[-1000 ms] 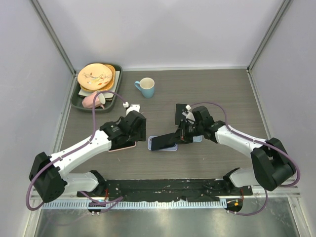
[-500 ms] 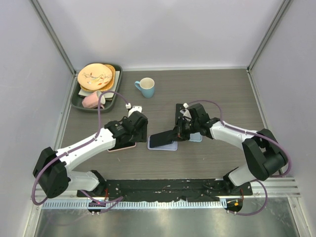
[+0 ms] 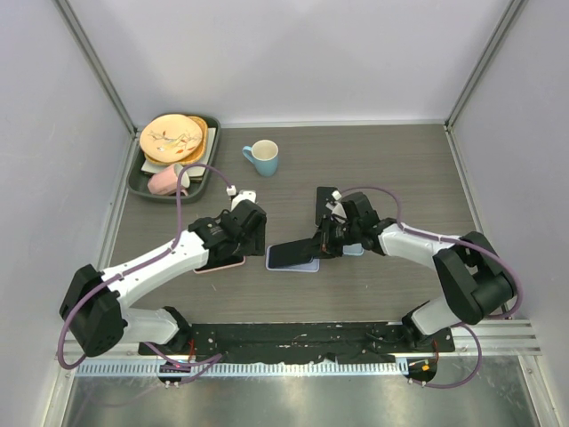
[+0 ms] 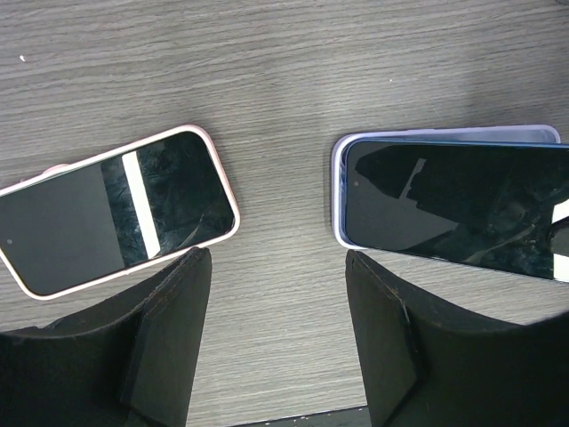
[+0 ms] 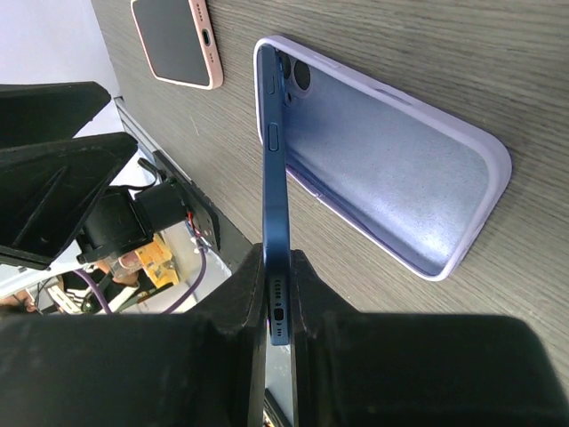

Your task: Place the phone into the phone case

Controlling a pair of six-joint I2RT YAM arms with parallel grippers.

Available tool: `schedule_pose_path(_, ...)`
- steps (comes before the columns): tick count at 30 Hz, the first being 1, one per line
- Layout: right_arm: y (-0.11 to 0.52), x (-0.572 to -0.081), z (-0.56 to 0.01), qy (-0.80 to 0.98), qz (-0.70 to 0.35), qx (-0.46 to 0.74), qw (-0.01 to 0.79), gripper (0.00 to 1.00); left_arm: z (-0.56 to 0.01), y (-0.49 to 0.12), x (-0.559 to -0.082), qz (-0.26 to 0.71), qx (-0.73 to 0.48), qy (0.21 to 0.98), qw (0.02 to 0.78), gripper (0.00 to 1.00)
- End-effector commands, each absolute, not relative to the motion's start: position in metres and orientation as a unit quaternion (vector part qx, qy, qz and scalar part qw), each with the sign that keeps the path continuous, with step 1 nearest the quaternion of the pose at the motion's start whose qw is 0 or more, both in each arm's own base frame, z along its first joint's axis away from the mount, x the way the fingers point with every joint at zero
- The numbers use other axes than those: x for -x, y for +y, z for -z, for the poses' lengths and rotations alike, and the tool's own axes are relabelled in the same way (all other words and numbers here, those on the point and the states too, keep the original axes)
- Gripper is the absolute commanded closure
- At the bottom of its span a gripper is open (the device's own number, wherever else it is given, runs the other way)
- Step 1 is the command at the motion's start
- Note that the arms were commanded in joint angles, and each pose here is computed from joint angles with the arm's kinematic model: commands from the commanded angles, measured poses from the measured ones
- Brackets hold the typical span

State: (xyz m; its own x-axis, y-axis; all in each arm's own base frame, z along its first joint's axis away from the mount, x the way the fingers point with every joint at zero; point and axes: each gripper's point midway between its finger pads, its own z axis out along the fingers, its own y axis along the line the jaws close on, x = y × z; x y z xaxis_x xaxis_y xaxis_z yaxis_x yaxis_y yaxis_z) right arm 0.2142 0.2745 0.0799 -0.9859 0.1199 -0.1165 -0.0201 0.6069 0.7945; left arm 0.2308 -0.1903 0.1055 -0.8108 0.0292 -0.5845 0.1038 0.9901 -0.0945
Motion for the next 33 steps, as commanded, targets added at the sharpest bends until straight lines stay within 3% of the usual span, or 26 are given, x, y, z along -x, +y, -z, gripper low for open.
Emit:
schedule_pose_path(1, 0.266, -0.204, -0.055, 0.906, -0.416, -0.05, 0.059, 0.99, -0.107, -0.193, -0.236, 0.066, -0.027, 0.945, 0.318, 0.34)
schedule_pose_path(23, 0.254, -0.201, 0.009, 0.93, -0.362, -0.047, 0.036, 0.99, -0.105, -0.215, -0.23, 0.117, -0.044, 0.946, 0.298, 0.4)
schedule_pose_path(29, 0.247, -0.2, 0.019, 0.94, -0.338, -0.04, 0.035, 0.98, -0.102, -0.232, -0.231, 0.14, -0.057, 0.946, 0.287, 0.5)
schedule_pose_path(33, 0.24, -0.197, 0.027, 0.948, -0.315, -0.034, 0.028, 0.94, -0.098, -0.246, -0.23, 0.151, -0.074, 0.946, 0.276, 0.69)
